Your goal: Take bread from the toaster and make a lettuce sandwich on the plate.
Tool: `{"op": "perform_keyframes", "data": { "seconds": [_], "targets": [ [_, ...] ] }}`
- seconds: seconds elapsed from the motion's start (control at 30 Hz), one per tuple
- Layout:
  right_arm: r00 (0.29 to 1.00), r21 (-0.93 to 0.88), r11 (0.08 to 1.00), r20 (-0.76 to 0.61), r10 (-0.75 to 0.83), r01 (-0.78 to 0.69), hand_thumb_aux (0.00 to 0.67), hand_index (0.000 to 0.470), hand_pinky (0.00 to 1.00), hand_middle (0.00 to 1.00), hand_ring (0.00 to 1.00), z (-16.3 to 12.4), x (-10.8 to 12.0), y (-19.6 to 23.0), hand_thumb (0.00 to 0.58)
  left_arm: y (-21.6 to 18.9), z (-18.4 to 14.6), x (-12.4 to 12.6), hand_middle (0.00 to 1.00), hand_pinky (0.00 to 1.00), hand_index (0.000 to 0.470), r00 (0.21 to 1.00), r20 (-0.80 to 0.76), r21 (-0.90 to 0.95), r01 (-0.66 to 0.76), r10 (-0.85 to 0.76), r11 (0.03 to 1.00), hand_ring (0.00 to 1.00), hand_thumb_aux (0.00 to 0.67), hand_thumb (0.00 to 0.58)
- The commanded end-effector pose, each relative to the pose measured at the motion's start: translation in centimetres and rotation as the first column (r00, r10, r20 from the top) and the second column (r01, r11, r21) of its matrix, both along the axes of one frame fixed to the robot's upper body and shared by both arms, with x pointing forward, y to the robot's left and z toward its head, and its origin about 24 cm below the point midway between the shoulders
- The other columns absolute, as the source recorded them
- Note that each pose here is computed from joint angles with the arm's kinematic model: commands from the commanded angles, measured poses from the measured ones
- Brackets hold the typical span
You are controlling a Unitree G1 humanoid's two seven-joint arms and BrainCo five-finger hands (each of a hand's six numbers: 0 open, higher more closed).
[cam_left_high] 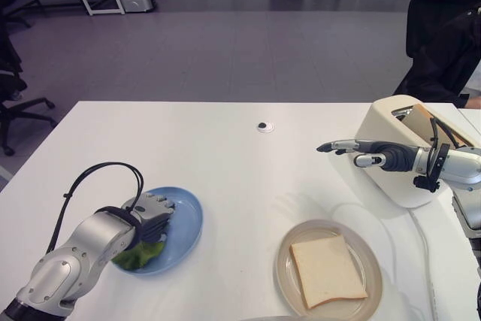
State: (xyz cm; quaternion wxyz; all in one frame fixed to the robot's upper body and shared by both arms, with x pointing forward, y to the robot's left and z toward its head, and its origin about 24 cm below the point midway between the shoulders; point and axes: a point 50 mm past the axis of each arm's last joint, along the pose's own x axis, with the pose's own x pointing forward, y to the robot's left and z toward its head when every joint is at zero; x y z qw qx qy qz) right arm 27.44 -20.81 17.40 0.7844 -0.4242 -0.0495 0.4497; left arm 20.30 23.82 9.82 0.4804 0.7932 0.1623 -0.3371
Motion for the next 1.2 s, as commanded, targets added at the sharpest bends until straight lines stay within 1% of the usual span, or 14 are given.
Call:
{"op": "perform_keyframes", "data": {
  "seconds": [0.03,0.2,0.3,0.43,0.5,0.63,0.77,0.8,0.83,0.87,0.9,0.93,0.97,1.2],
  "targets": [
    [1.000,-0.017,1.000,0.003,0.004,-0.004,0.000,0.000,0.00,0.00,0.00,0.2,0.1,0.0,0.000,-0.7,-1.5,-0.7,0.00,0.00,0.470,0.998,-0.063,-0.050,0.008,-0.012,0.999,0.00,0.670,0.580],
    [1.000,-0.024,1.000,-0.002,0.003,-0.003,0.000,0.000,0.00,0.00,0.00,-0.2,0.2,0.2,0.000,-1.6,-0.5,0.0,0.00,0.00,0.470,0.997,0.025,-0.085,0.077,-0.075,0.993,0.00,0.670,0.580],
    [1.000,-0.024,1.000,-0.004,-0.001,0.001,0.000,0.000,0.00,0.00,0.00,-0.2,0.3,0.2,0.000,-2.1,1.1,0.9,0.00,0.00,0.470,0.984,0.140,-0.094,0.126,-0.112,0.988,0.00,0.670,0.580],
    [1.000,-0.027,1.000,-0.005,-0.011,0.011,0.000,0.000,0.00,0.00,0.00,-0.4,0.4,0.0,0.000,-3.1,4.8,2.1,0.00,0.00,0.470,0.921,0.365,-0.140,0.200,-0.138,0.970,0.00,0.670,0.580],
    [1.000,-0.027,1.000,-0.005,-0.015,0.015,0.000,0.000,0.00,0.00,0.00,-0.4,0.4,-0.1,0.000,-3.4,5.6,2.2,0.00,0.00,0.470,0.901,0.413,-0.178,0.223,-0.133,0.958,0.00,0.670,0.580],
    [1.000,-0.028,0.999,-0.008,-0.019,0.019,0.000,0.000,0.00,0.00,0.00,-0.5,0.5,-0.3,0.000,-3.3,6.0,2.2,0.00,0.00,0.470,0.894,0.430,-0.180,0.220,-0.124,0.959,0.00,0.670,0.580],
    [1.000,-0.028,0.999,-0.010,-0.019,0.018,0.000,0.000,0.00,0.00,0.00,-0.6,0.3,-0.3,0.000,-1.2,5.4,2.0,0.00,0.00,0.470,0.926,0.371,-0.064,0.105,-0.074,0.992,0.00,0.670,0.580],
    [1.000,-0.027,0.999,-0.012,-0.019,0.019,0.000,0.000,0.00,0.00,0.00,-0.6,0.3,-0.3,0.000,-0.6,5.2,2.0,0.00,0.00,0.354,0.936,0.348,-0.037,0.068,-0.051,0.997,0.00,0.504,0.545],
    [1.000,-0.028,0.999,-0.013,-0.020,0.020,0.000,0.000,0.00,0.00,0.00,-0.6,0.2,-0.3,0.000,-0.1,5.0,1.9,0.00,0.00,0.282,0.946,0.322,-0.023,0.041,-0.031,0.999,0.00,0.402,0.487],
    [1.000,-0.027,0.999,-0.014,-0.020,0.020,0.000,0.000,0.00,0.00,0.00,-0.7,0.2,-0.3,0.000,0.2,4.8,1.8,0.00,0.00,0.245,0.953,0.304,-0.014,0.021,-0.016,1.000,0.00,0.349,0.447],
    [1.000,-0.027,0.999,-0.014,-0.021,0.021,0.000,0.000,0.00,0.00,0.00,-0.7,0.2,-0.3,0.000,0.4,4.5,1.7,0.00,0.00,0.094,0.959,0.283,-0.009,0.004,-0.001,1.000,0.00,0.134,0.209],
    [1.000,-0.027,0.999,-0.015,-0.022,0.022,0.000,0.000,0.00,0.00,0.00,-0.7,0.1,-0.3,0.000,0.7,4.3,1.7,0.00,0.00,0.006,0.964,0.266,0.000,-0.012,0.012,1.000,0.00,0.008,0.014],
    [1.000,-0.028,0.999,-0.015,-0.022,0.022,0.000,0.000,0.00,0.00,0.00,-0.7,0.1,-0.3,0.000,1.0,4.1,1.6,0.00,0.00,0.000,0.969,0.245,0.006,-0.030,0.027,1.000,0.00,0.000,0.000],
    [1.000,-0.029,0.999,-0.018,-0.021,0.020,0.000,0.000,0.00,0.00,0.00,-0.6,0.0,-0.2,0.000,1.5,2.5,1.2,0.00,0.00,0.000,0.987,0.151,0.025,-0.061,0.056,0.998,0.00,0.000,0.000]
  ]
}}
